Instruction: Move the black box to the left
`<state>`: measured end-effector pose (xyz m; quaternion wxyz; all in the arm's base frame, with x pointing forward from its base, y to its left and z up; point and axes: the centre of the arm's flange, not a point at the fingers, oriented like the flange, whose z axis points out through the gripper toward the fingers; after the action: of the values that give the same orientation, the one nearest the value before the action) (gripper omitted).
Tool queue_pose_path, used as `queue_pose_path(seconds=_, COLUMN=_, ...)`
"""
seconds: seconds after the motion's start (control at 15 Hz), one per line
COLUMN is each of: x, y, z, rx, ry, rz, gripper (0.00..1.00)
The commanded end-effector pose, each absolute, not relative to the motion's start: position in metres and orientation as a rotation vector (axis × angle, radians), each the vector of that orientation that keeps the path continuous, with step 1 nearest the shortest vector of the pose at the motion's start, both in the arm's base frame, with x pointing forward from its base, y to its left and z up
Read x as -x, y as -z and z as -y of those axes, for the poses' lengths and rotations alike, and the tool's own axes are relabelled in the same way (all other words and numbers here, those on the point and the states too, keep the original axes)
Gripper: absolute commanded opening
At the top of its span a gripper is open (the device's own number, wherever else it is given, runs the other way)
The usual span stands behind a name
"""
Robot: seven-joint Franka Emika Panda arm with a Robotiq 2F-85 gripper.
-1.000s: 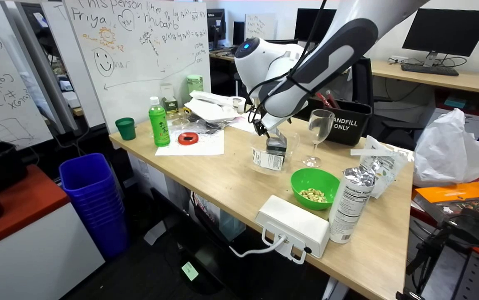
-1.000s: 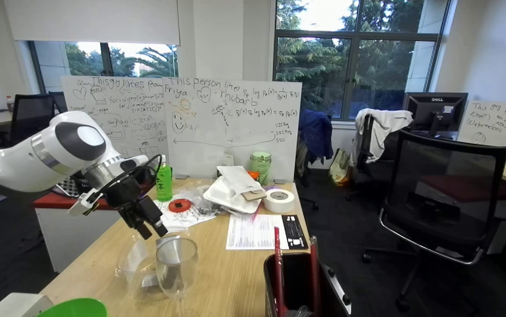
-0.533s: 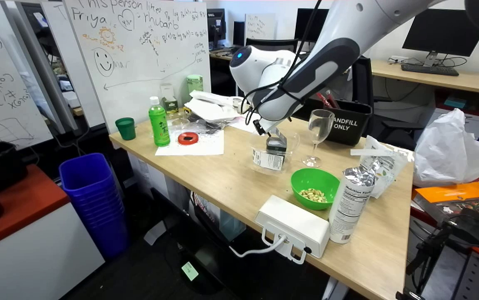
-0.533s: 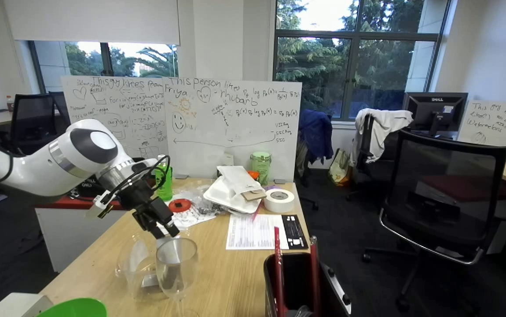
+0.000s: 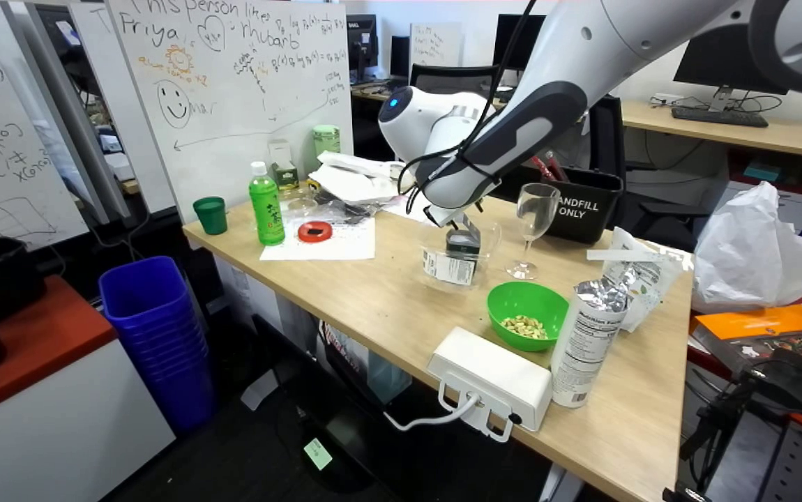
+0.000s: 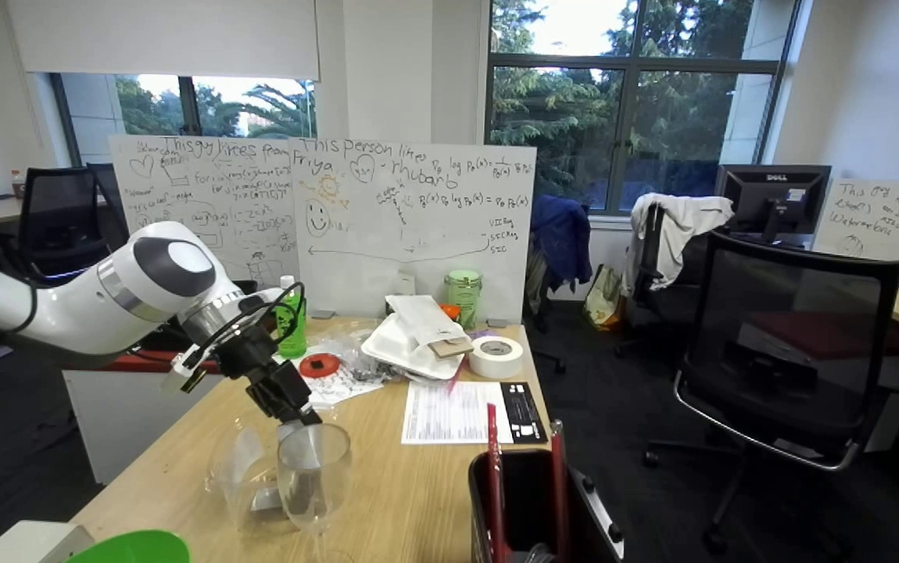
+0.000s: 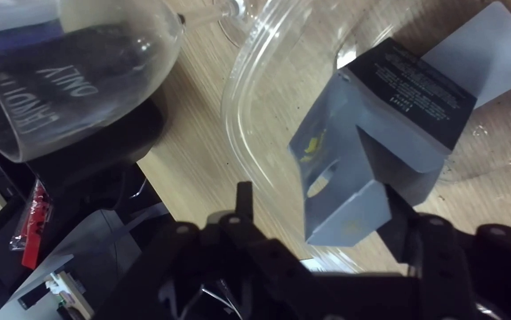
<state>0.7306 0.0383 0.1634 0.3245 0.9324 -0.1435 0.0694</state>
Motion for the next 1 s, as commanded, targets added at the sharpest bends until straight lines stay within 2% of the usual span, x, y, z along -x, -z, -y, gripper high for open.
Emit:
queue_pose_path(seconds=0.0, x=-0.738, y=-0.165, z=-0.042, rx=-2.46, ry=-0.154, rz=0.429, gripper=0.38)
queue_pose_path(seconds=0.27, x=-0.736, y=-0.166, z=-0.041, rx=-2.483, ry=-0.116, rz=0.486, gripper=0.09)
queue_pose_path(seconds=0.4, x=-0.733, y=-0.166, z=-0.038, rx=-2.498, ry=-0.092, rz=0.526, gripper=0.01)
queue_pose_path(seconds=0.93, x=-0.723, y=-0.189, z=-0.026, rx=-2.55, ry=-0.076, rz=0.672, gripper=0.0)
